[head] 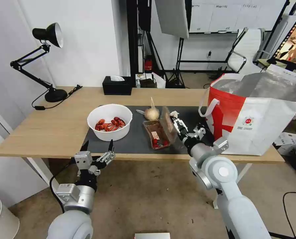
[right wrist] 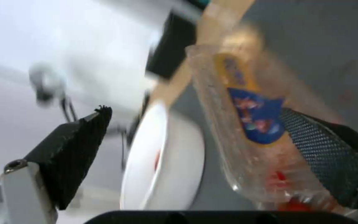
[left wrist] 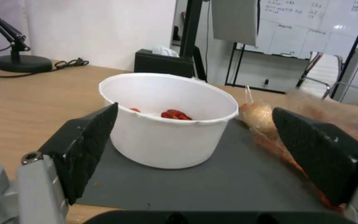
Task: Pick up the trash from the table and place it into the takeout bag.
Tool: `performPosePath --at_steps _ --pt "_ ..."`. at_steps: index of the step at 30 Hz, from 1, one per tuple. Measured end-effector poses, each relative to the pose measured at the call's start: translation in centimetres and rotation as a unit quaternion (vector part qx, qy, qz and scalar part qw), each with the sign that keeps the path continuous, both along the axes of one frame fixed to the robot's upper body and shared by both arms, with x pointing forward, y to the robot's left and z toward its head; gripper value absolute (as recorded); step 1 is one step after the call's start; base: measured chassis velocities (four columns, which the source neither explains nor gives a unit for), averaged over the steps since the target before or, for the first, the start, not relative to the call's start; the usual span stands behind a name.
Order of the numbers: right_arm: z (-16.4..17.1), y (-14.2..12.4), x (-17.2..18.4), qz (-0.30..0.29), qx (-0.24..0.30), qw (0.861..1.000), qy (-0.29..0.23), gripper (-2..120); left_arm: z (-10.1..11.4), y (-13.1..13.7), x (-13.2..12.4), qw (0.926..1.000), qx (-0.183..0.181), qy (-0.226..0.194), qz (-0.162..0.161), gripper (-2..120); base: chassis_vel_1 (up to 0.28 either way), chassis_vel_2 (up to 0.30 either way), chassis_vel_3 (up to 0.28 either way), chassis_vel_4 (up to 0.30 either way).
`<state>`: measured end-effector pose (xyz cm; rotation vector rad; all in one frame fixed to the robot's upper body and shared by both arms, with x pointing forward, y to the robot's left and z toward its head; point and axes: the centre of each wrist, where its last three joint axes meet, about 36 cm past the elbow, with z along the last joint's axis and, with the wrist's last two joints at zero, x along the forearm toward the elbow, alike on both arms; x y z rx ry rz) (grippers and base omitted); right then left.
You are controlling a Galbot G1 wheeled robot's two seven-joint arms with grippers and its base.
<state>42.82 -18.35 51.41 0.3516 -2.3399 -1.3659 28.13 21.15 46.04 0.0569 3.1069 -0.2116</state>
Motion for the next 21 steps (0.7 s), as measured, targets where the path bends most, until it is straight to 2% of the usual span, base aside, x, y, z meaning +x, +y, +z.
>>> performPosePath --at_steps 1,2,3,7,14,15,18,19,20,21 --pt "0.4 0.6 0.7 0.037 -0.025 0.999 0.015 100 0.0 0.0 0.0 1.0000 0.000 0.000 0.000 100 0.000 0.000 0.000 0.000" --pt "0.5 1.0 1.2 0.046 -0.040 0.998 0.032 100 0.0 0.0 0.0 1.0000 0.001 0.000 0.001 100 0.000 0.000 0.000 0.000" --pt "0.5 1.0 1.2 0.046 -0.040 0.998 0.032 100 0.0 0.0 0.0 1.0000 0.001 0.000 0.001 100 0.000 0.000 0.000 0.000" --pt "0.0 2.5 3.2 0.048 -0.052 0.992 0.102 100 -0.1 0.1 -0.1 1.0000 0.002 0.000 0.003 100 0.000 0.000 0.000 0.000" --pt "0.0 2.5 3.2 0.041 -0.037 0.992 0.110 100 0.0 0.1 -0.2 1.0000 0.002 -0.002 0.007 100 0.000 0.000 0.000 0.000" --pt "0.2 2.4 3.1 0.043 -0.033 0.993 0.102 100 0.1 0.2 -0.1 1.0000 0.003 -0.003 0.007 100 0.000 0.000 0.000 0.000" --pt "1.9 1.9 3.4 0.057 -0.031 0.998 0.009 100 0.2 0.4 0.0 0.9999 0.004 -0.007 0.008 100 0.000 0.000 0.000 0.000" --pt "1.9 1.9 3.4 0.057 -0.031 0.998 0.009 100 0.2 0.4 0.0 0.9999 0.004 -0.007 0.008 100 0.000 0.000 0.000 0.000" --pt "2.5 1.8 3.7 0.063 -0.045 0.997 -0.017 99 0.2 0.4 0.1 0.9999 0.003 -0.008 0.008 100 0.000 0.000 0.000 0.000" --pt "3.4 1.8 4.4 0.074 -0.095 0.990 -0.073 97 0.3 0.4 0.1 0.9999 0.003 -0.008 0.008 100 0.000 0.000 0.000 0.000"
